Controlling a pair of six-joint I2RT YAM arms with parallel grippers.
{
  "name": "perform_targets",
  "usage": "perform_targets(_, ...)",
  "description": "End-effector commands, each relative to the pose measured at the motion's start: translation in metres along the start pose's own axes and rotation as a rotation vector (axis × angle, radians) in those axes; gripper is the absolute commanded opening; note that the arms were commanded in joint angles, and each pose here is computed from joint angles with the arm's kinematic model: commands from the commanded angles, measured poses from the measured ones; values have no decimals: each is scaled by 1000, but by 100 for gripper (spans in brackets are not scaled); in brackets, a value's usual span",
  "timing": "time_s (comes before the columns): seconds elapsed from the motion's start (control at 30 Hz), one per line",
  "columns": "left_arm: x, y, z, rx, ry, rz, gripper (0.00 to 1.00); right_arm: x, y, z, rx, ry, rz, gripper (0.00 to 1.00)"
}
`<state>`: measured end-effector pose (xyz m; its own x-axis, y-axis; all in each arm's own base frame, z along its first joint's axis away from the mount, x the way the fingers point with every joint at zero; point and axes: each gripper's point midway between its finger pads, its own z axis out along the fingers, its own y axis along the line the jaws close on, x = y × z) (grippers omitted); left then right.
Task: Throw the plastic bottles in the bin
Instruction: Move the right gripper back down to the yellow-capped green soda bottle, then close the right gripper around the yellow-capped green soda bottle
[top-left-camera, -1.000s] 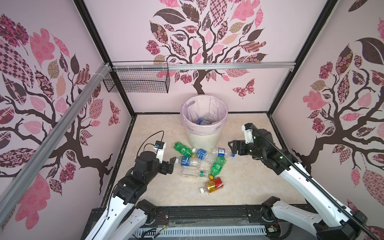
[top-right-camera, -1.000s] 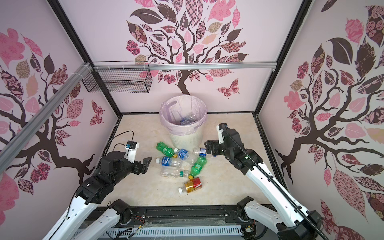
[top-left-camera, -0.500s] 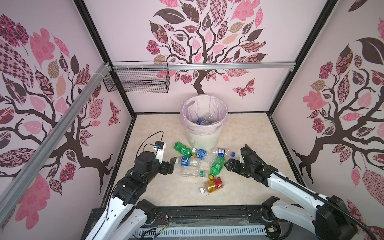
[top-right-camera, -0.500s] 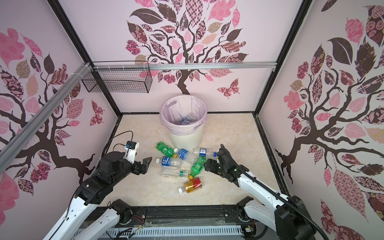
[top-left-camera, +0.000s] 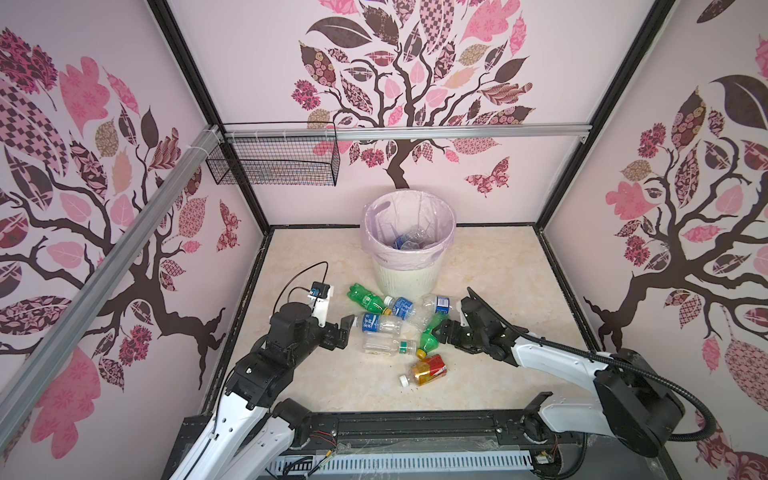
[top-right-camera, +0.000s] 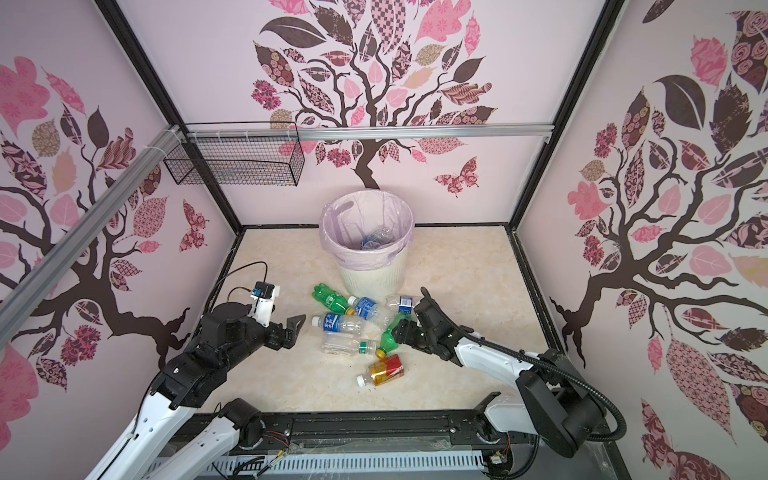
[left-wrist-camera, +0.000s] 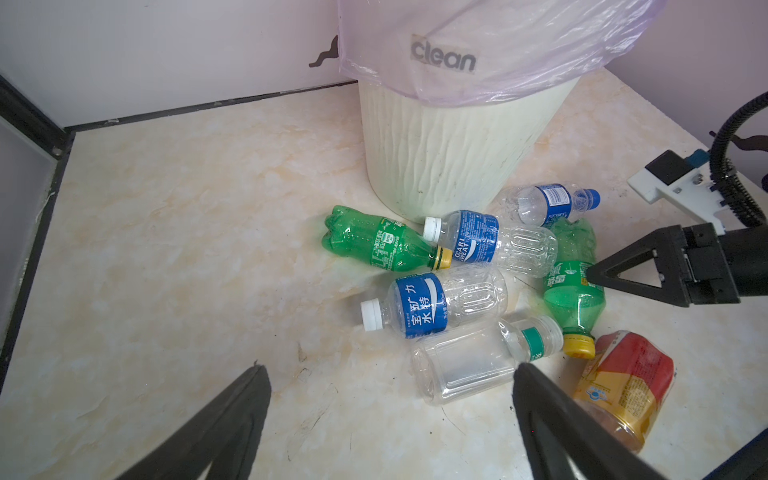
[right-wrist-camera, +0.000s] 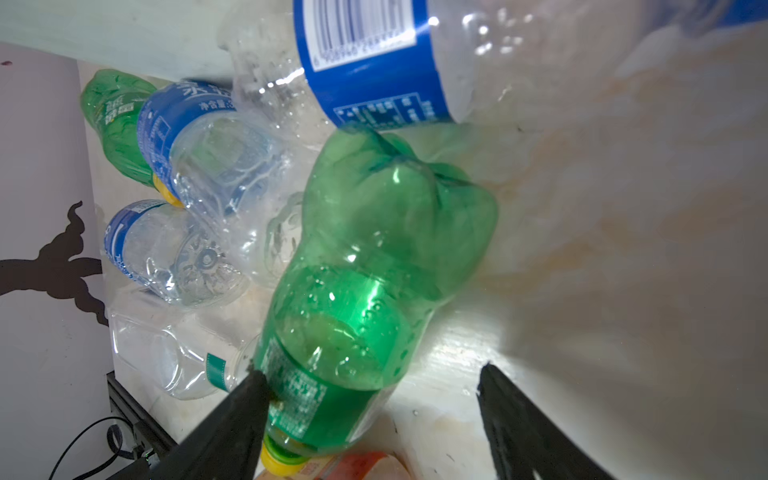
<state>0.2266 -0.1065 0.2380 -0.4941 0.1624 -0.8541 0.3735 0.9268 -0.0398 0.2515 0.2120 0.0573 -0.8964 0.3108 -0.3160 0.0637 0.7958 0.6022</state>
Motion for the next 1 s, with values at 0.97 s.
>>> perform_targets(0.97,0,-4,-1,28,1,13,95,-28,-22,28,153,-105,2,69)
